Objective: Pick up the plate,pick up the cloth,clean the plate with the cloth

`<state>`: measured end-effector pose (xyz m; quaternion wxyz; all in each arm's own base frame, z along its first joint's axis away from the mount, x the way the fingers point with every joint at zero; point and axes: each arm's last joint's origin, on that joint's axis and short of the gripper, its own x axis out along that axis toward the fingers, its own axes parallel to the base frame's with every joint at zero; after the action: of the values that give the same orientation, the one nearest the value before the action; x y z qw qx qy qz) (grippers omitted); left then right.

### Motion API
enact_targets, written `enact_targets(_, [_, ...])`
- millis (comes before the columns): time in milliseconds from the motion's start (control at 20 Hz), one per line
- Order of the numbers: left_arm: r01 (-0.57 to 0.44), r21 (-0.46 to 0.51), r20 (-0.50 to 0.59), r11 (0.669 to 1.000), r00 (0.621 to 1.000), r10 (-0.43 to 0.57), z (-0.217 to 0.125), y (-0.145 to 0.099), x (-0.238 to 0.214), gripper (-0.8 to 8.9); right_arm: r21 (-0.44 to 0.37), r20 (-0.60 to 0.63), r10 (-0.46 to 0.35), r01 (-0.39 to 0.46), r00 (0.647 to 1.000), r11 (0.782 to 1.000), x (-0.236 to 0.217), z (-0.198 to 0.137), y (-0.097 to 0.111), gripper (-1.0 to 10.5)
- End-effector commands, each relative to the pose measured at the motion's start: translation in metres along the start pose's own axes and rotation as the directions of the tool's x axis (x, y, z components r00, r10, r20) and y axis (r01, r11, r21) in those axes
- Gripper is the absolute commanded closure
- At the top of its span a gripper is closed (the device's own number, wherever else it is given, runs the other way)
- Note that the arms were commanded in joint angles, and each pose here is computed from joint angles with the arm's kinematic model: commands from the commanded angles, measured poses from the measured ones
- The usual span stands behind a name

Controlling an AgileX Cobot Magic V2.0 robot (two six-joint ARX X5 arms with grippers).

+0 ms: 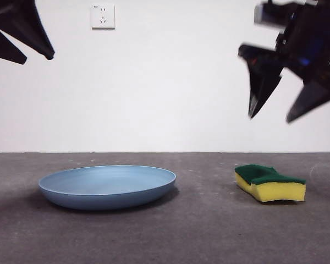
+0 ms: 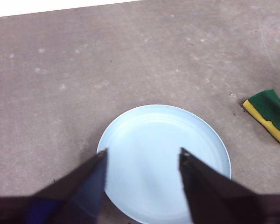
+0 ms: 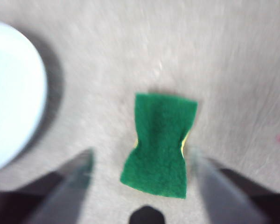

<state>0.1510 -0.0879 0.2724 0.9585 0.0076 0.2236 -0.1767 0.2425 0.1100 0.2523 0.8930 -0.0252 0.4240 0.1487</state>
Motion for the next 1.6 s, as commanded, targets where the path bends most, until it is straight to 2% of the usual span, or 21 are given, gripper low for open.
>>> enact_targets(50, [-0.003,0.019,-0.001,1.000,1.000,0.003,-0.002,0.000,0.001,8.22,-0.030,0.045,0.021,-0.019,0.999,0.999,-0.013,0.000,0.004,9.6])
enact_targets(200, [-0.021,0.012,0.014,1.000,1.000,0.021,-0.001,0.003,0.002,8.23,-0.055,0.127,0.057,-0.050,0.990,0.997,-0.027,-0.001,0.012,9.6])
enact_targets(300, [-0.027,0.005,0.036,1.000,0.999,0.026,-0.002,0.004,0.003,8.23,-0.076,0.211,0.097,-0.083,0.973,0.994,-0.032,-0.009,0.018,9.6])
enact_targets(500, [-0.057,-0.001,0.086,0.998,0.995,0.057,-0.007,0.008,0.005,8.23,-0.112,0.312,0.157,-0.127,0.937,0.985,-0.031,-0.042,0.022,9.6])
enact_targets(700, [-0.052,-0.018,0.169,0.998,0.984,0.054,-0.034,0.011,0.009,8.23,-0.111,0.383,0.178,-0.146,0.907,0.983,-0.027,-0.082,0.013,9.6])
enact_targets(800, [-0.031,-0.020,0.202,0.999,0.979,0.035,-0.053,0.013,0.012,8.23,-0.114,0.395,0.179,-0.146,0.901,0.983,-0.029,-0.094,0.009,9.6])
enact_targets(900, [-0.008,-0.013,0.180,1.000,0.984,0.010,-0.062,0.013,0.014,8.22,-0.118,0.397,0.180,-0.145,0.900,0.982,-0.031,-0.096,0.008,9.6])
enact_targets(950, [-0.009,-0.013,0.172,1.000,0.985,0.011,-0.063,0.013,0.014,8.22,-0.115,0.397,0.179,-0.145,0.900,0.983,-0.031,-0.096,0.008,9.5])
enact_targets(1050, [-0.009,-0.027,0.176,1.000,0.984,0.014,-0.062,0.013,0.014,8.13,-0.045,0.397,0.179,-0.176,0.900,0.983,-0.031,-0.096,0.008,9.5])
enact_targets(1100, [-0.011,-0.025,0.168,1.000,0.986,0.015,-0.063,0.013,0.014,8.14,-0.039,0.397,0.179,-0.179,0.900,0.983,-0.031,-0.096,0.008,9.5])
enact_targets(1600, [-0.022,-0.018,0.160,1.000,0.987,0.025,-0.064,0.015,0.010,8.14,-0.038,0.397,0.178,-0.178,0.900,0.983,-0.031,-0.096,0.008,9.5])
